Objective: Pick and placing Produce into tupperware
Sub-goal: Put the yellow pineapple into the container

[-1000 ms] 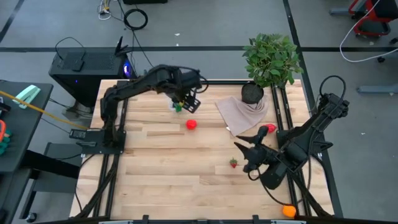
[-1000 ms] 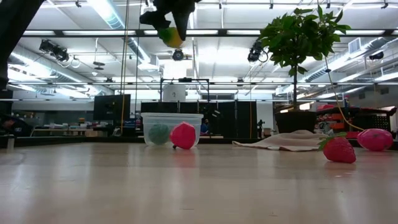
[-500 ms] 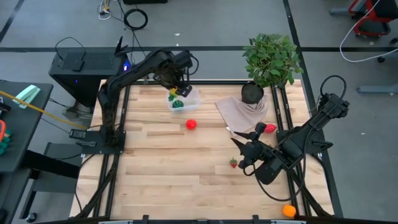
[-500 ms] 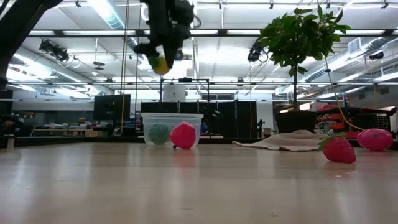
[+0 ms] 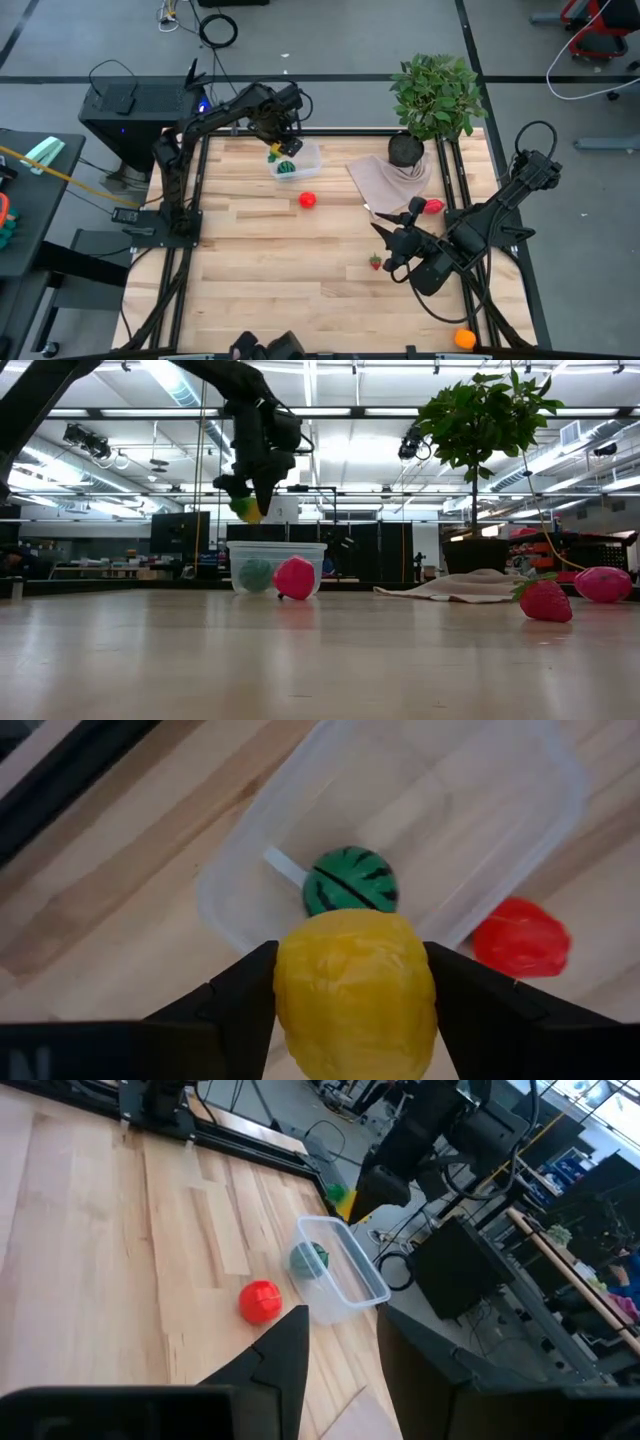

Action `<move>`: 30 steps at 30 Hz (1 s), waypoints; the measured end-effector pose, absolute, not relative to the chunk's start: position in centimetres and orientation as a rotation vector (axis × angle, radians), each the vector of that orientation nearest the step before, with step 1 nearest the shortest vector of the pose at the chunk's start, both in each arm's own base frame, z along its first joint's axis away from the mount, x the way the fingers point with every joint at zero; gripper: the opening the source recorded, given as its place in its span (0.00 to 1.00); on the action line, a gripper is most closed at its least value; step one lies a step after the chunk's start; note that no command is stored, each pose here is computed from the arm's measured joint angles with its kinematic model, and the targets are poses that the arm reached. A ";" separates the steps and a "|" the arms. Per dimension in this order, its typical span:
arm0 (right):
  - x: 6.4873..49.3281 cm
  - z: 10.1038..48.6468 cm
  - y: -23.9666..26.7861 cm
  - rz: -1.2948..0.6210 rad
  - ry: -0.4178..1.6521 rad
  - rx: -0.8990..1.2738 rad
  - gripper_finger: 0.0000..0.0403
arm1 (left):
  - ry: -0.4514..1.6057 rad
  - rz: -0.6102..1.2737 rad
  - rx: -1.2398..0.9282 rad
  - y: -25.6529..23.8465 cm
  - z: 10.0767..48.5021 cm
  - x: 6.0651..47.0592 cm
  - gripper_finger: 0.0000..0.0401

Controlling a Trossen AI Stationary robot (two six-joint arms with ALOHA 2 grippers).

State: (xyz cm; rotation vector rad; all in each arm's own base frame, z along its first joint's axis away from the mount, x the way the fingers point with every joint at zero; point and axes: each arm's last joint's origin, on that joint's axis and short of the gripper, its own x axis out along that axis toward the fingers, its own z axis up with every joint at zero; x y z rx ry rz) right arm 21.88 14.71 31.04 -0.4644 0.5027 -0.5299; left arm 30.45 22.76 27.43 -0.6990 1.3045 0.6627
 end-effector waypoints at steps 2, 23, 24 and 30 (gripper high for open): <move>22.0 31.0 14.6 -0.533 0.505 -0.463 0.32 | 1.313 0.632 -0.658 23.0 27.3 30.3 0.61; 23.1 31.1 13.6 -0.544 0.519 -0.396 0.32 | 1.418 0.321 -0.036 24.0 25.1 32.5 0.59; 23.1 31.1 13.5 -0.545 0.519 -0.397 0.32 | 1.419 0.322 -0.038 24.0 24.8 32.7 0.59; 23.3 31.1 13.2 -0.558 0.523 -0.392 0.32 | 1.453 0.310 -0.053 24.0 24.3 32.6 0.62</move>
